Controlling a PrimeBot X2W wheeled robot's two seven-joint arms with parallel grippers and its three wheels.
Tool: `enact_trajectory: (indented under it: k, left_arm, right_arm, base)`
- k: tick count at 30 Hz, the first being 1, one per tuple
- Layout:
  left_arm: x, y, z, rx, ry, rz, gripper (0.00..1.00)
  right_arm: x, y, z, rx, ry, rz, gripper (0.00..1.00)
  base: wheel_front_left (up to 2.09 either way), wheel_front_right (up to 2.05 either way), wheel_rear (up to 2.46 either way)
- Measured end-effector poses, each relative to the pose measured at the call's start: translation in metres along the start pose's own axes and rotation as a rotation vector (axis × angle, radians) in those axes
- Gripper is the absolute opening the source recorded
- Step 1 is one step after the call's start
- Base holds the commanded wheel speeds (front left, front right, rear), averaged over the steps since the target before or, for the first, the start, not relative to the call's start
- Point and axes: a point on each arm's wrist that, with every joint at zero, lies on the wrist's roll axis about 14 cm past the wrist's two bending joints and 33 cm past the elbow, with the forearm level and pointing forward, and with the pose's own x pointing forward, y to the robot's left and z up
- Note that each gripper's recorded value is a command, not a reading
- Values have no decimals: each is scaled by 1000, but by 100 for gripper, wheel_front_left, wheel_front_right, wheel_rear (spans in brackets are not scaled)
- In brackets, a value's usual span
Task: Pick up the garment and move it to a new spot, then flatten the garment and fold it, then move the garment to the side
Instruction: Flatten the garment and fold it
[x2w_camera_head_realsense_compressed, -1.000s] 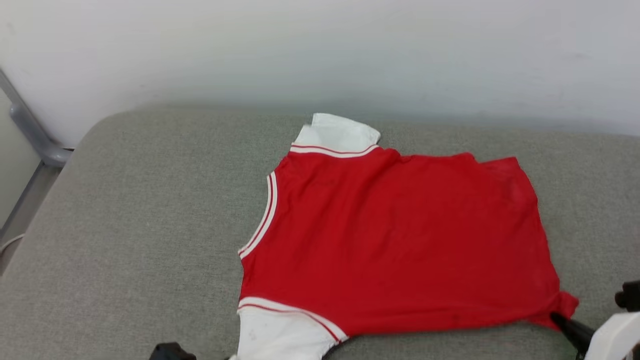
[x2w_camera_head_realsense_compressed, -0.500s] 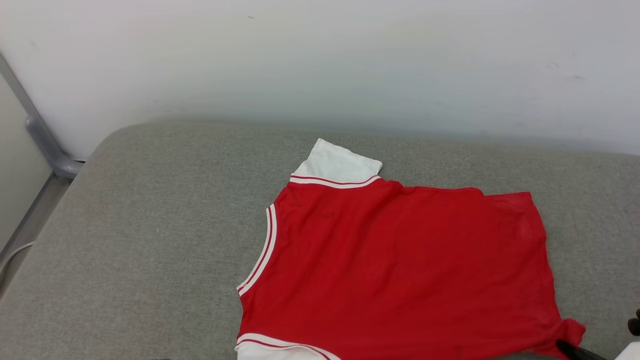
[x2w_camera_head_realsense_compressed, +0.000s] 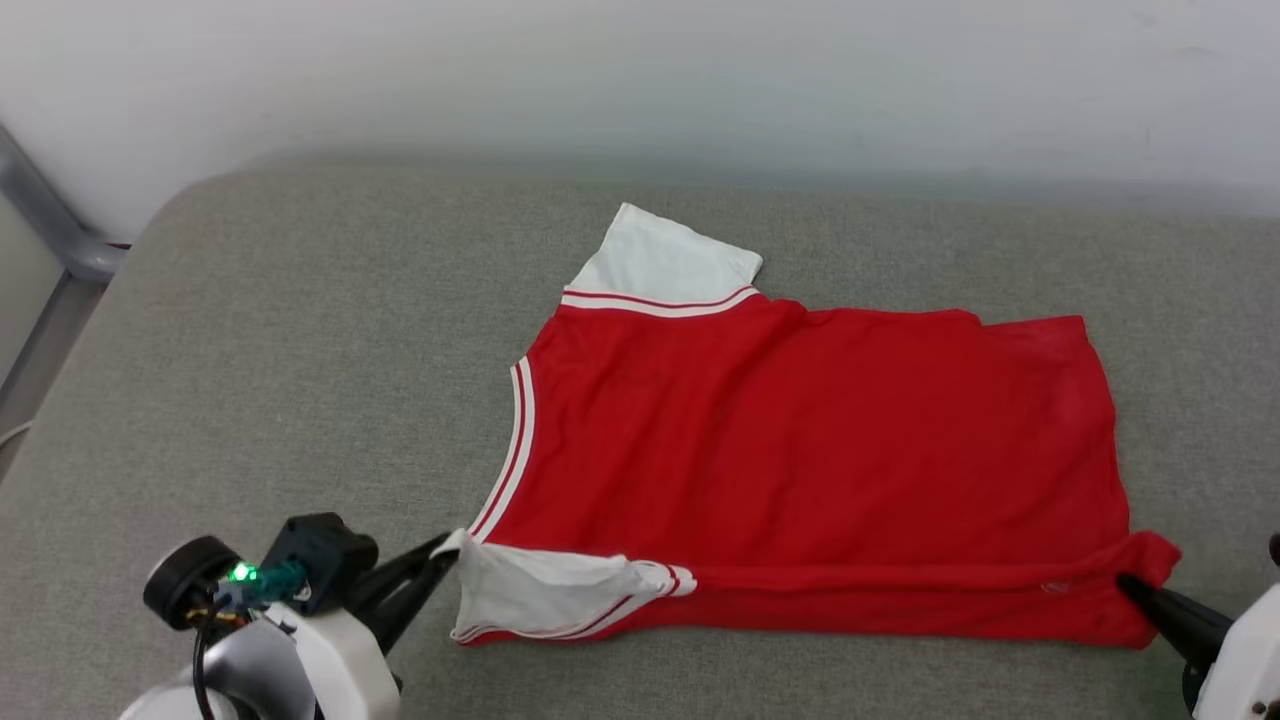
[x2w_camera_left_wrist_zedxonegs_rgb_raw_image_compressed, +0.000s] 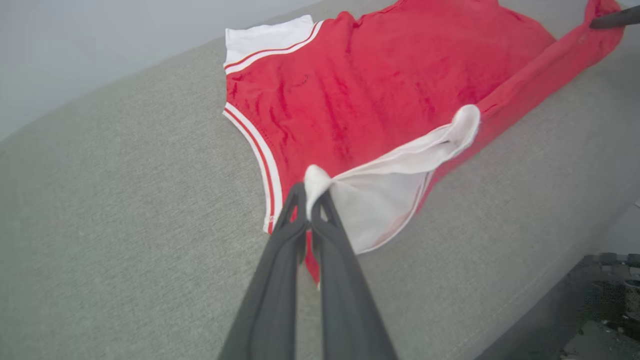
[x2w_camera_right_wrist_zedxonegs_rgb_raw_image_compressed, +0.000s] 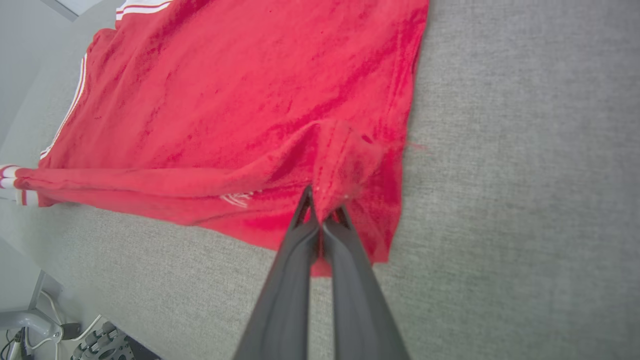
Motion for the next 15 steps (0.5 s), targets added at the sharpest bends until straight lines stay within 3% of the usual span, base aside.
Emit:
enact_trajectory:
  k: [7, 15]
  left_arm:
    - [49, 31, -7, 17, 84, 19, 0]
    - [77, 45, -31, 5, 167, 26, 0]
  right_arm:
    - [33, -4, 4, -10, 57, -28, 0]
    - [53, -13, -5, -13, 115, -62, 0]
  base:
    - [0, 0, 0]
    - [0, 0, 0]
